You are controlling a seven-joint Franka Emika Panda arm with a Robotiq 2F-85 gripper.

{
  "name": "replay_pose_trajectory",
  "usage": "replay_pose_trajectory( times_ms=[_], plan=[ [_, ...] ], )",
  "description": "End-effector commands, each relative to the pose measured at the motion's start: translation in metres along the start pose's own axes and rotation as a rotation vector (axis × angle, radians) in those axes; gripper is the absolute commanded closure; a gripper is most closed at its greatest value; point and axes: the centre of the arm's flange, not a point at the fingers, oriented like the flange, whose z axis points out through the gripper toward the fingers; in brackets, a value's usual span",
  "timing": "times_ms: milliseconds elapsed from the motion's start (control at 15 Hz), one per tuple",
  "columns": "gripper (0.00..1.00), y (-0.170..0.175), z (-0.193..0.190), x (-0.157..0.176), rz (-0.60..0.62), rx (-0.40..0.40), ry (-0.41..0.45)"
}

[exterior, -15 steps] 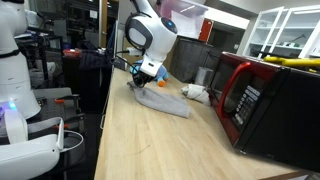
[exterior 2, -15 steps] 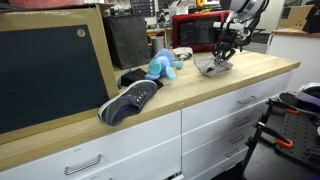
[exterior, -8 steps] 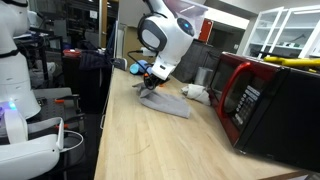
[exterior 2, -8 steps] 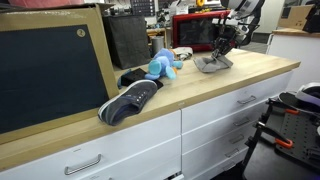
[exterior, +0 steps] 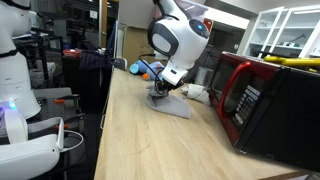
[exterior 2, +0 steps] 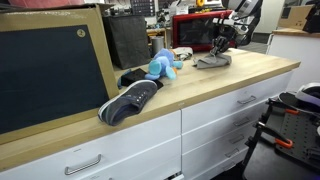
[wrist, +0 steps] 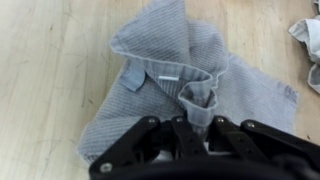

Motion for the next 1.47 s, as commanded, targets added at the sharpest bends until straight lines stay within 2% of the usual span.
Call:
replay_pose_trajectory(
  times_ms=[0, 200, 400, 800, 1067, 1333, 1400],
  plan=[
    [0.98, -0.026, -0.011, 0.011, 0.059, 0.046, 0.004],
    [0.98, -0.04, -0.024, 0.019, 0.066, 0.088, 0.013],
    [0.98, -0.054, -0.03, 0.027, 0.036, 0.093, 0.004],
    [0.98, -0.076, -0.021, 0.042, 0.002, 0.118, 0.06],
    [0.98, -0.081, -0.024, 0.055, 0.012, 0.135, 0.102],
    [0.98, -0.068, -0.046, 0.072, 0.031, 0.136, 0.135],
    [0.67, -0.065, -0.054, 0.077, 0.044, 0.147, 0.15]
  ],
)
